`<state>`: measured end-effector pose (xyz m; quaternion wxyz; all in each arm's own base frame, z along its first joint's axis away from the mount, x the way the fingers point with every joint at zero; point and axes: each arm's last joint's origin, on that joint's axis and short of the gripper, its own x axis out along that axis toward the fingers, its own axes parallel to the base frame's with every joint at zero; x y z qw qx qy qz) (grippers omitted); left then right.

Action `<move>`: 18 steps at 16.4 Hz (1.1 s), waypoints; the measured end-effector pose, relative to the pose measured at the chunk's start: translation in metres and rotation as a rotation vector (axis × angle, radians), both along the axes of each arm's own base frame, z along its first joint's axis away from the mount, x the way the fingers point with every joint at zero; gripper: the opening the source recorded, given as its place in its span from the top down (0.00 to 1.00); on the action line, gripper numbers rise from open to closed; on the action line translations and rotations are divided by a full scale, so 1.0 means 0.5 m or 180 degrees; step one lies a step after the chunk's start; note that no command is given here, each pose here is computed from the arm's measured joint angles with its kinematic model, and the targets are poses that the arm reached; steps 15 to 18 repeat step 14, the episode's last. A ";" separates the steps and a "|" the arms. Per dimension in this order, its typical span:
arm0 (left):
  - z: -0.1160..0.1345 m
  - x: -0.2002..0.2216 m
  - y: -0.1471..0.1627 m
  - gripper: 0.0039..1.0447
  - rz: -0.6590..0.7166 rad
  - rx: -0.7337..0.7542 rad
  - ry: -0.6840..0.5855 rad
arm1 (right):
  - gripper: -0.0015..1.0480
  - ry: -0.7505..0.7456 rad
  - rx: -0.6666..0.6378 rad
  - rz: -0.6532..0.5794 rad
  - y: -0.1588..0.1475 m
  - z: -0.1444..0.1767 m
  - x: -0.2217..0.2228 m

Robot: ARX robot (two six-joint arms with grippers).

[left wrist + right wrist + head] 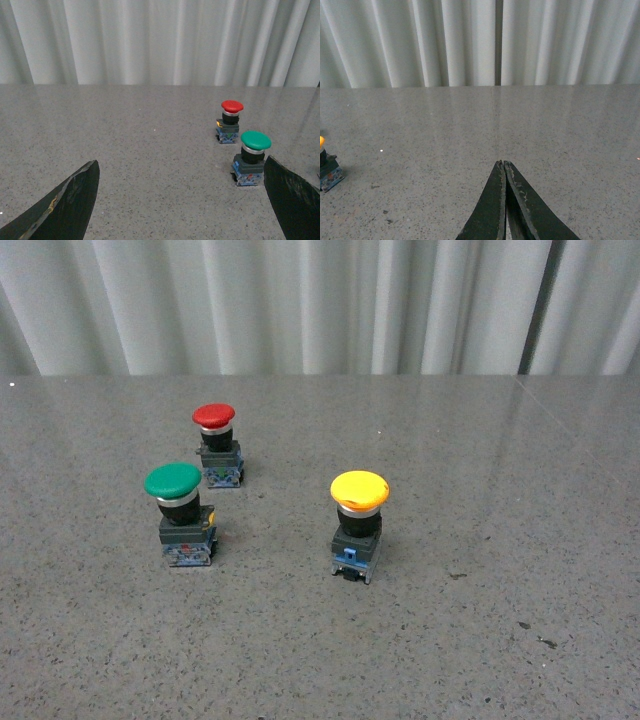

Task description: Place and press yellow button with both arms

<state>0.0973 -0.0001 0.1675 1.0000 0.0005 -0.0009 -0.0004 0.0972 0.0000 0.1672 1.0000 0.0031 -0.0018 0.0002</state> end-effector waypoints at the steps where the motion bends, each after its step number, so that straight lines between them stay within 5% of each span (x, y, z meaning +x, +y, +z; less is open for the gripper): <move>1: 0.000 0.000 0.000 0.06 0.0001 -0.0001 0.0000 | 0.98 -0.0001 -0.0001 0.0000 0.000 0.000 0.000; 9: 0.000 0.000 0.000 0.06 0.0001 0.0000 0.0000 | 0.07 -0.0001 -0.0001 0.0000 0.000 0.000 0.000; 18: 0.000 0.000 0.000 0.06 0.0001 0.0000 0.0000 | 0.06 -0.0001 -0.0001 0.0000 0.000 0.000 0.000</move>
